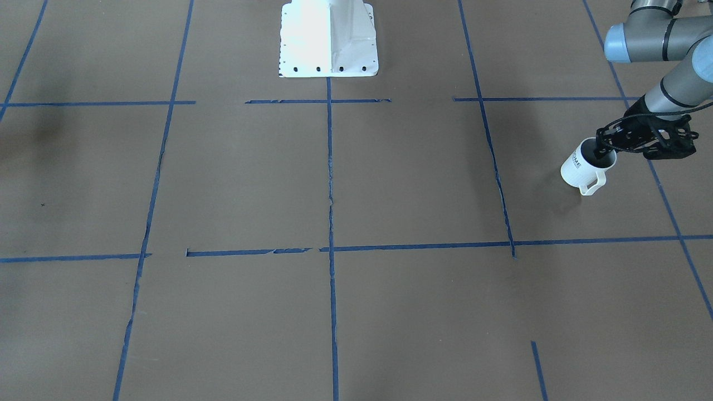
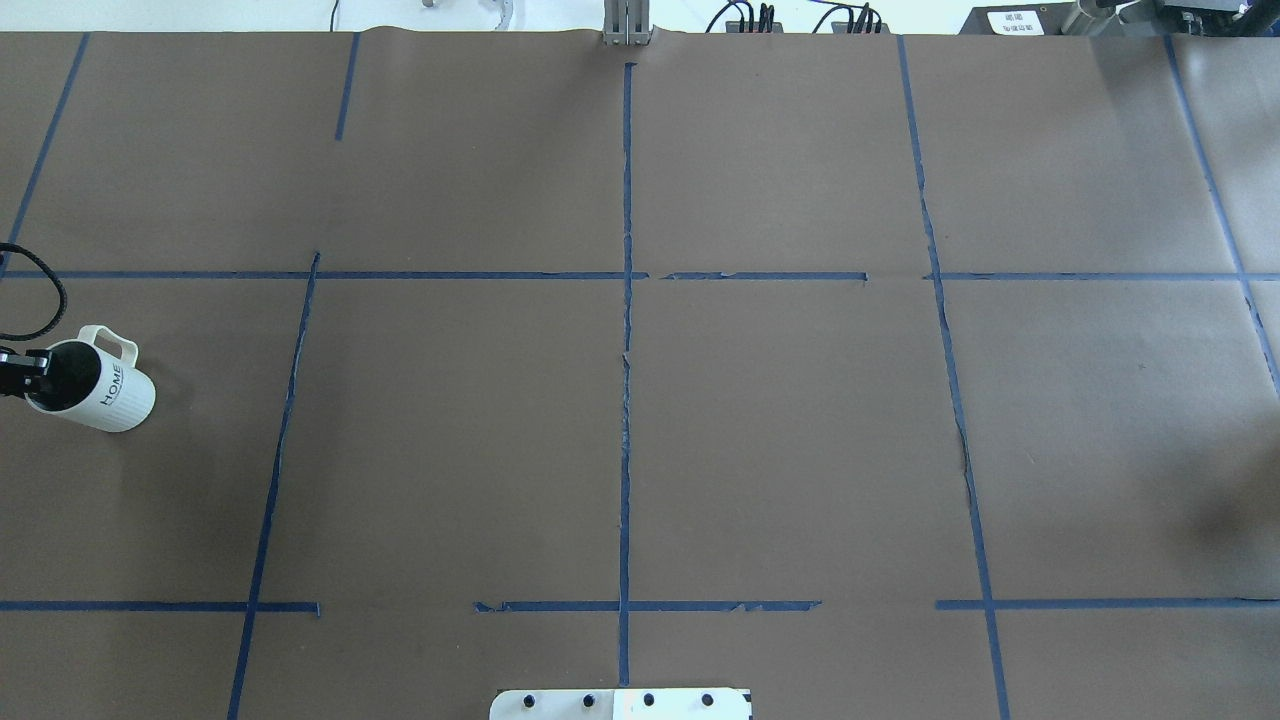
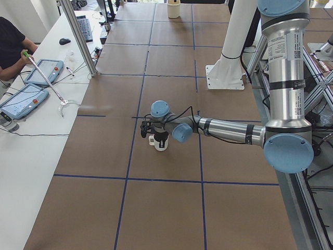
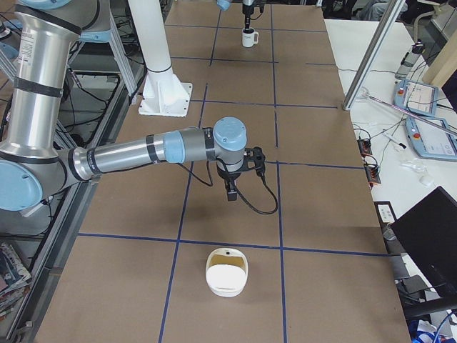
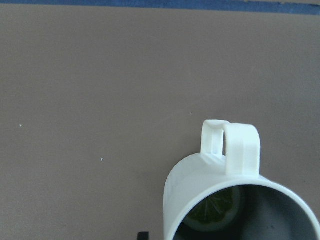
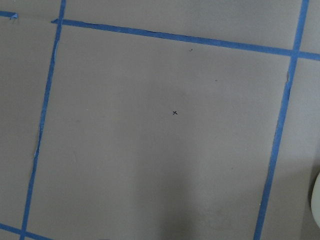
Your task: Left arm hands cup to right arm to dump lemon
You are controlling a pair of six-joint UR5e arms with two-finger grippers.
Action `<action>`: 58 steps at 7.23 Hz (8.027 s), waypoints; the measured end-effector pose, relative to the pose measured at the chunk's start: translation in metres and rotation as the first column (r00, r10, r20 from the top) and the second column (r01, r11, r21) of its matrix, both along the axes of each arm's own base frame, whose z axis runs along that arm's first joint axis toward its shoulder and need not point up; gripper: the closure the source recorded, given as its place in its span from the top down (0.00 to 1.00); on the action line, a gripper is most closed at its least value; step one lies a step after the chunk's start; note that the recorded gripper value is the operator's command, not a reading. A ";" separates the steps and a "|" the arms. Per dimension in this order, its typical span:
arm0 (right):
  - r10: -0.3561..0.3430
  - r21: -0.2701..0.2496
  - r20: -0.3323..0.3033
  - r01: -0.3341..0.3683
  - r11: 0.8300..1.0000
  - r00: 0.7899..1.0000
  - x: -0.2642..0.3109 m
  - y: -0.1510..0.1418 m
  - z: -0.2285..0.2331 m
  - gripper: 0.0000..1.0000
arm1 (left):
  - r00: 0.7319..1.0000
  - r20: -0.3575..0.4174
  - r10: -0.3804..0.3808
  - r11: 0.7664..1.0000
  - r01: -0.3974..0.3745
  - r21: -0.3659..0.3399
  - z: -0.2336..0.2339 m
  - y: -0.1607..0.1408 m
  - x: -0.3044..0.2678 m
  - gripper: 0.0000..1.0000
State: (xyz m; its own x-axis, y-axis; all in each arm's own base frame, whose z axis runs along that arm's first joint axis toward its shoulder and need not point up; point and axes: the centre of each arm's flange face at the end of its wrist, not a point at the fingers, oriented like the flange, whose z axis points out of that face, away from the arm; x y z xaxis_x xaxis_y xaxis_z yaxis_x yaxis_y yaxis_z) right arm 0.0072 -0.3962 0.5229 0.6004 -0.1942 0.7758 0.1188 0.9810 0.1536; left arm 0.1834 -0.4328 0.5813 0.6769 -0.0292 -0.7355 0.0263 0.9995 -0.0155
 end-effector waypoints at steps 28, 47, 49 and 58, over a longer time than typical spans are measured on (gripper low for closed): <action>0.411 0.668 0.283 -0.485 0.564 0.867 -0.469 0.083 -0.331 1.00 | 0.954 -0.093 -0.283 0.718 0.147 -0.680 -0.541 -0.065 0.299 0.05; 0.470 0.681 0.252 -0.500 0.535 0.846 -0.459 0.093 -0.281 0.47 | 0.934 -0.208 -0.290 0.768 0.098 -0.633 -0.574 -0.026 0.251 1.00; 0.507 0.588 0.330 -0.593 0.550 0.797 -0.404 0.102 -0.221 0.40 | 0.930 -0.214 -0.299 0.772 0.103 -0.627 -0.569 -0.027 0.242 1.00; 0.463 0.410 0.430 -0.625 0.664 0.775 -0.174 0.055 -0.074 0.38 | 0.935 -0.187 -0.303 0.760 0.119 -0.639 -0.536 -0.024 0.239 1.00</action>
